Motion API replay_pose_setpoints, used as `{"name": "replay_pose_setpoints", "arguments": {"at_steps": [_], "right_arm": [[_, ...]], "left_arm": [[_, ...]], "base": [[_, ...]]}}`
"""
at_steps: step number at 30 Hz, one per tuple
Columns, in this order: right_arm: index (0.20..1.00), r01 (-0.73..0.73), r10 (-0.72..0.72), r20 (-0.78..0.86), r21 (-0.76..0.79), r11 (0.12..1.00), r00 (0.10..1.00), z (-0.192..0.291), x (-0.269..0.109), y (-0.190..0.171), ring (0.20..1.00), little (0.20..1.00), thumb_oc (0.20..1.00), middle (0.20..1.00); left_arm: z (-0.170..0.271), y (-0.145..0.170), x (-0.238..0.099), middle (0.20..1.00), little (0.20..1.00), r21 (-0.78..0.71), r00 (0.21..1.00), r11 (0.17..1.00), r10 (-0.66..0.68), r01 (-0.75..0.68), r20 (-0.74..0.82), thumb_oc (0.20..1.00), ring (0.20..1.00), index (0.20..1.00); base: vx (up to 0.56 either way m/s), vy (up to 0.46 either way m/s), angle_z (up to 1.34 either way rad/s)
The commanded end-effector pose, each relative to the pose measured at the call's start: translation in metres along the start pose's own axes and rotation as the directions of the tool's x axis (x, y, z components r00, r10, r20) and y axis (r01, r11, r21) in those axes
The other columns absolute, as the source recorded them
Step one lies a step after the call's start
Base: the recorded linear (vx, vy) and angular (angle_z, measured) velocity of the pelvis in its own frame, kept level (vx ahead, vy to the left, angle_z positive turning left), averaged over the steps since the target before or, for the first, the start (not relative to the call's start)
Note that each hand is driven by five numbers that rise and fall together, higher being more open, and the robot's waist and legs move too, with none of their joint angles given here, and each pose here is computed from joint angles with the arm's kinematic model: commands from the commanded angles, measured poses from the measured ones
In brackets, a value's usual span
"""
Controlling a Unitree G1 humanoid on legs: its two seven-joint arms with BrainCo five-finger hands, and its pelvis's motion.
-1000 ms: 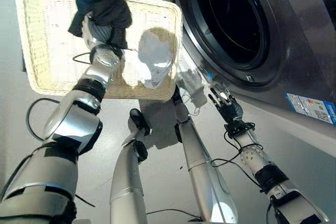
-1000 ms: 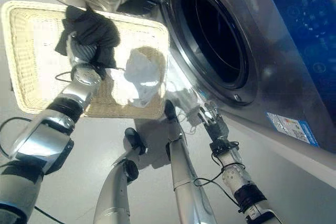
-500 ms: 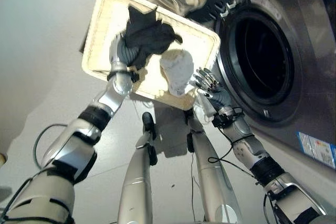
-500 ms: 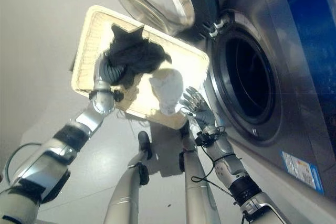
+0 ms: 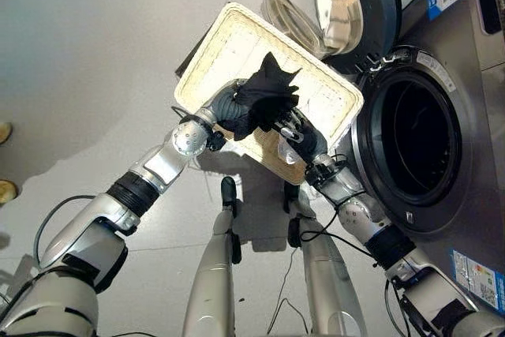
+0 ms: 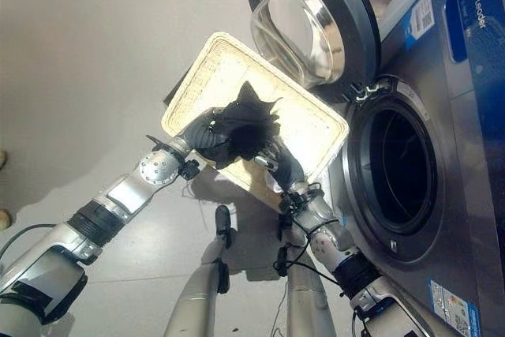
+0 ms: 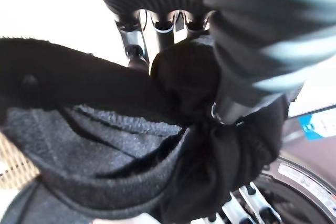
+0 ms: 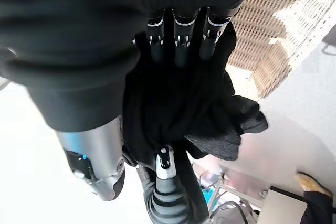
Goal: Put the clothes into the washing machine.
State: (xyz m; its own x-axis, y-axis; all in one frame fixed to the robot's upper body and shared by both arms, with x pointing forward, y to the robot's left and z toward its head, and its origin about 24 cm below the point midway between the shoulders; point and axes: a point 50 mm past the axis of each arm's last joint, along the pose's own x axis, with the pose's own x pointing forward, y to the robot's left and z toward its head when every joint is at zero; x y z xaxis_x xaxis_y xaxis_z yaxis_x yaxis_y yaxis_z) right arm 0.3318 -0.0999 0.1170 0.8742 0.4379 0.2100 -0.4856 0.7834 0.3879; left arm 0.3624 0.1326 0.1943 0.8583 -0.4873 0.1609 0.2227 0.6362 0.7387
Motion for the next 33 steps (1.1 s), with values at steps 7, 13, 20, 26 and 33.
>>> {"name": "replay_pose_setpoints", "arguments": {"at_steps": [7,13,20,26,33], "right_arm": [[1.0,-0.173,0.172,-0.041,-0.011,0.985,0.984,0.001,0.007,0.027,1.0,1.0,1.0,1.0],[1.0,-0.251,0.257,-0.051,0.096,0.963,0.965,-0.007,0.001,0.037,1.0,1.0,1.0,1.0],[1.0,-0.268,0.287,-0.085,0.179,0.947,0.954,-0.016,-0.01,0.036,1.0,1.0,1.0,1.0],[1.0,-0.21,0.236,-0.101,0.222,0.952,0.966,-0.022,-0.015,0.03,1.0,1.0,1.0,1.0],[1.0,-0.089,0.141,-0.146,0.312,0.946,0.979,-0.029,-0.018,0.021,1.0,1.0,1.0,1.0]], "left_arm": [[0.041,-0.035,0.001,0.2,0.2,-0.204,0.944,0.931,-0.263,0.302,0.198,0.2,0.2,0.2],[0.024,-0.052,-0.004,0.2,0.2,-0.259,0.944,0.908,-0.309,0.329,0.113,0.2,0.2,0.2],[0.006,-0.065,-0.019,0.2,0.2,-0.265,0.939,0.902,-0.337,0.342,0.064,0.2,0.2,0.2],[0.01,-0.079,-0.026,0.2,0.2,-0.34,0.901,0.834,-0.404,0.434,0.16,0.2,0.2,0.2],[0.032,-0.094,-0.029,0.2,0.2,-0.14,0.789,0.787,-0.555,0.601,0.264,0.2,0.2,0.2]], "base": [[0.0,-0.009,0.0],[0.0,0.002,-0.01],[0.0,0.015,-0.18],[0.0,0.006,-0.06],[0.01,-0.011,-0.09]]}}
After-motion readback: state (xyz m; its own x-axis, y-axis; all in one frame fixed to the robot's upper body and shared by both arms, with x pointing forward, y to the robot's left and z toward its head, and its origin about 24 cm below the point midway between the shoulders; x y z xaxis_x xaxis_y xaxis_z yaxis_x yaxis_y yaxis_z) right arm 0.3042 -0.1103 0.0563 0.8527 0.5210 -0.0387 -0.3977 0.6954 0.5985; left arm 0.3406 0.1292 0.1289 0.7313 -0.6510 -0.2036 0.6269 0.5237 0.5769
